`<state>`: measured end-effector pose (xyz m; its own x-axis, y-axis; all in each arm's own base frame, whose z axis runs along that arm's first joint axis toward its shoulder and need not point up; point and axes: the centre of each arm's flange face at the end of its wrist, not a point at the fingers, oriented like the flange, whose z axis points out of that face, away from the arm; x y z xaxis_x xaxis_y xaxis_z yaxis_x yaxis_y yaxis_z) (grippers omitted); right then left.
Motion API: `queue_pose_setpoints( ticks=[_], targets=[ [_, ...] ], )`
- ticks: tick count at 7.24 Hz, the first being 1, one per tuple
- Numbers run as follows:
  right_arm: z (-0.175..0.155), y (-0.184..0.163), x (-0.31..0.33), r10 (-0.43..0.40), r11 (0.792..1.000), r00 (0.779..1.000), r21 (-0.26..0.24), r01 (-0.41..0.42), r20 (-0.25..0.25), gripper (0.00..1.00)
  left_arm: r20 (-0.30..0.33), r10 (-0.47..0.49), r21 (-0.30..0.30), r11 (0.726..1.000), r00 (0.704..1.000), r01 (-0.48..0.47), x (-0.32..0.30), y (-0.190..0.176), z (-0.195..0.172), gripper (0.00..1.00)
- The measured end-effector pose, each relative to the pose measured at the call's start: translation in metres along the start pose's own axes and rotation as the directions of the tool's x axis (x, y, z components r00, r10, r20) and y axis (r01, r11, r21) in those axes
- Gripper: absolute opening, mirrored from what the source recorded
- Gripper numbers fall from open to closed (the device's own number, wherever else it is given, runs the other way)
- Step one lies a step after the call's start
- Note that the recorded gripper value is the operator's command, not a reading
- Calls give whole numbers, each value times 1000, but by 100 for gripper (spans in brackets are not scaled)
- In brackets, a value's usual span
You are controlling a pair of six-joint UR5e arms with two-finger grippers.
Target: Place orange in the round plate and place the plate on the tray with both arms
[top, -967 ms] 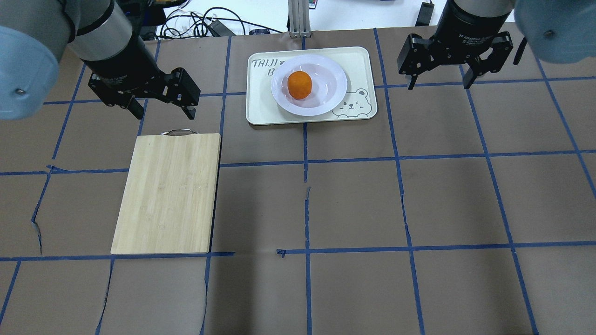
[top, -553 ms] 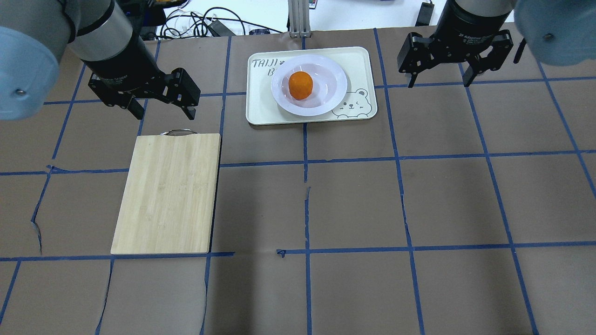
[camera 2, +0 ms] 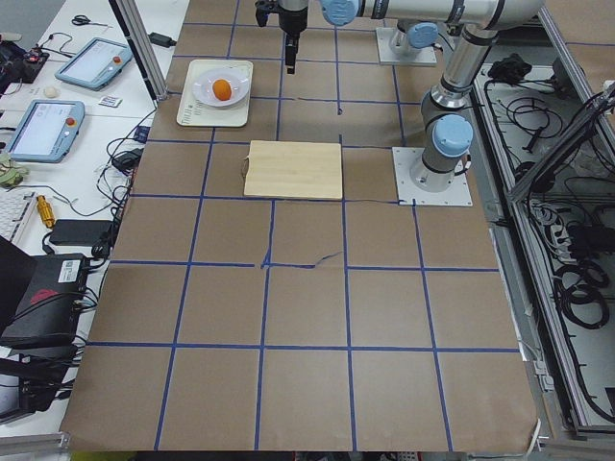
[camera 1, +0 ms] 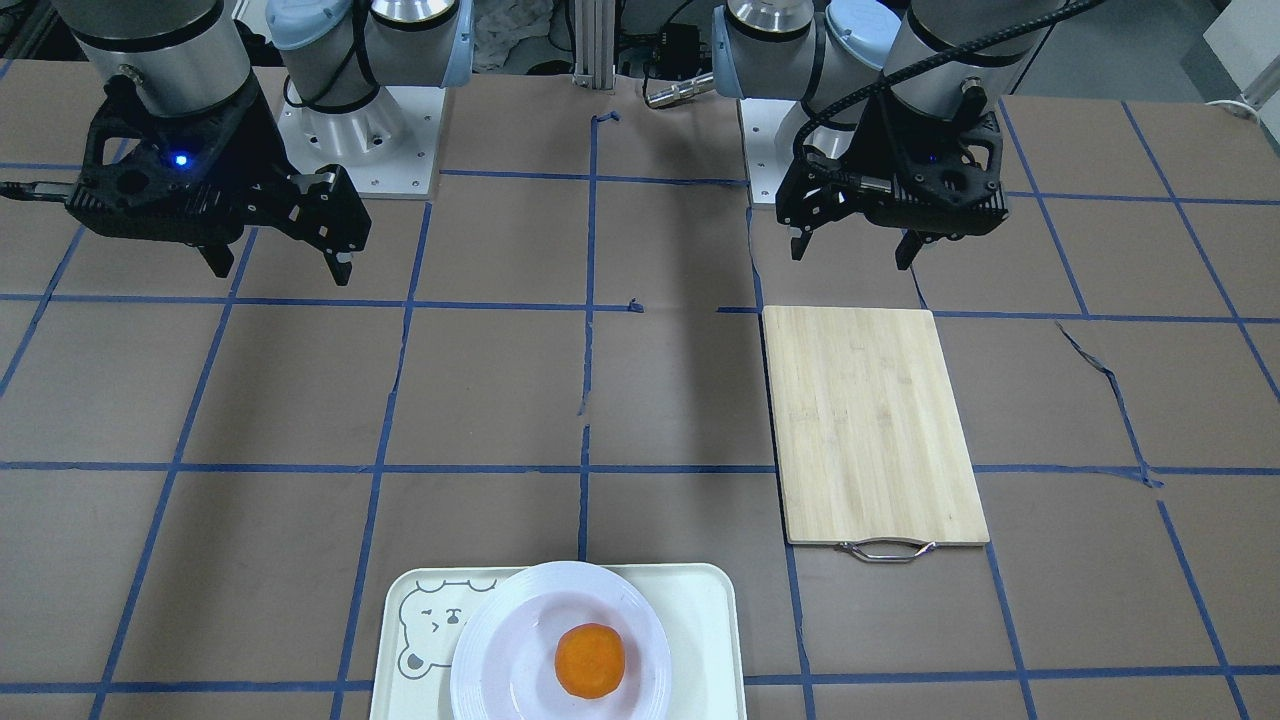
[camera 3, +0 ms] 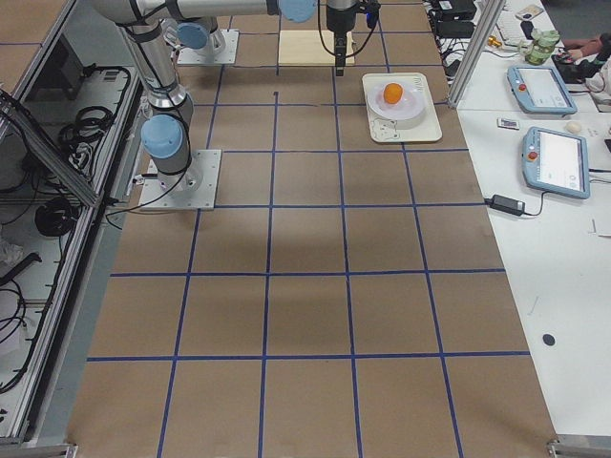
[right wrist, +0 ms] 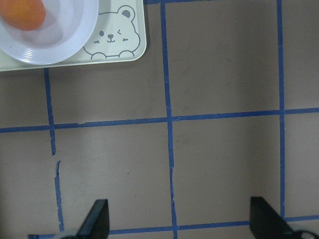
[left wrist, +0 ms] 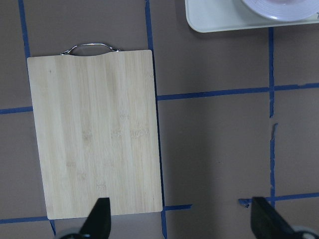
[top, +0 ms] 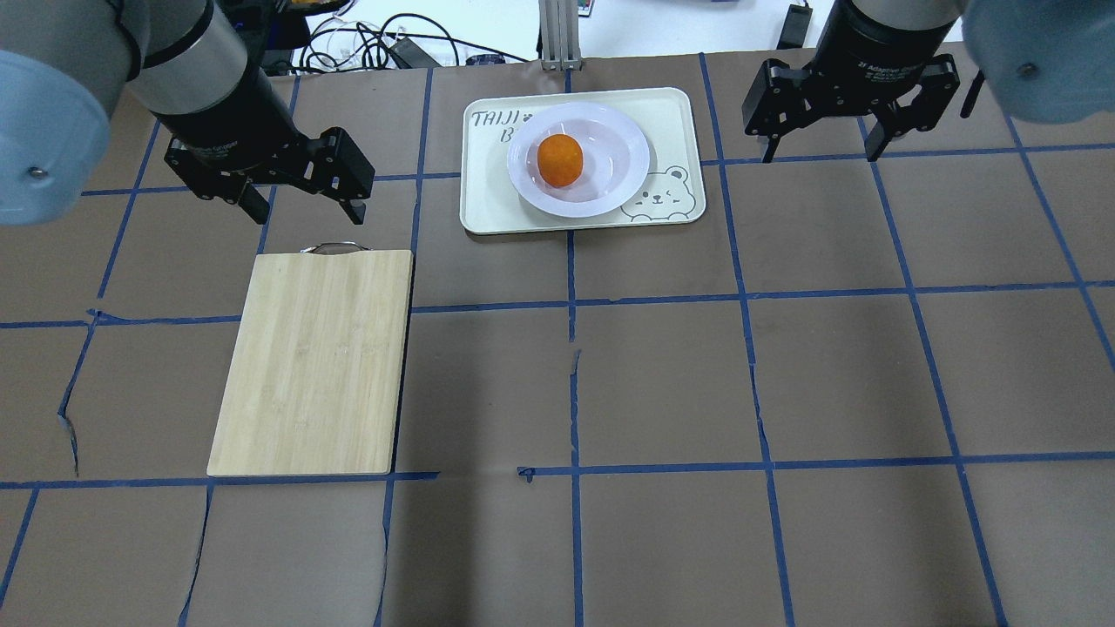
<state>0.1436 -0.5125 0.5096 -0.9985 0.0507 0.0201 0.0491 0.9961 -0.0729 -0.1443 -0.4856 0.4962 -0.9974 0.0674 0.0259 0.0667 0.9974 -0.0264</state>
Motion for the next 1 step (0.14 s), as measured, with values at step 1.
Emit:
queue_pose_setpoints(
  ticks=[1],
  targets=[
    [0,0,0,-1,1000,1000,-1,1,0,100,0,0,0,1000,1000,0,0,0,0,100]
  ],
)
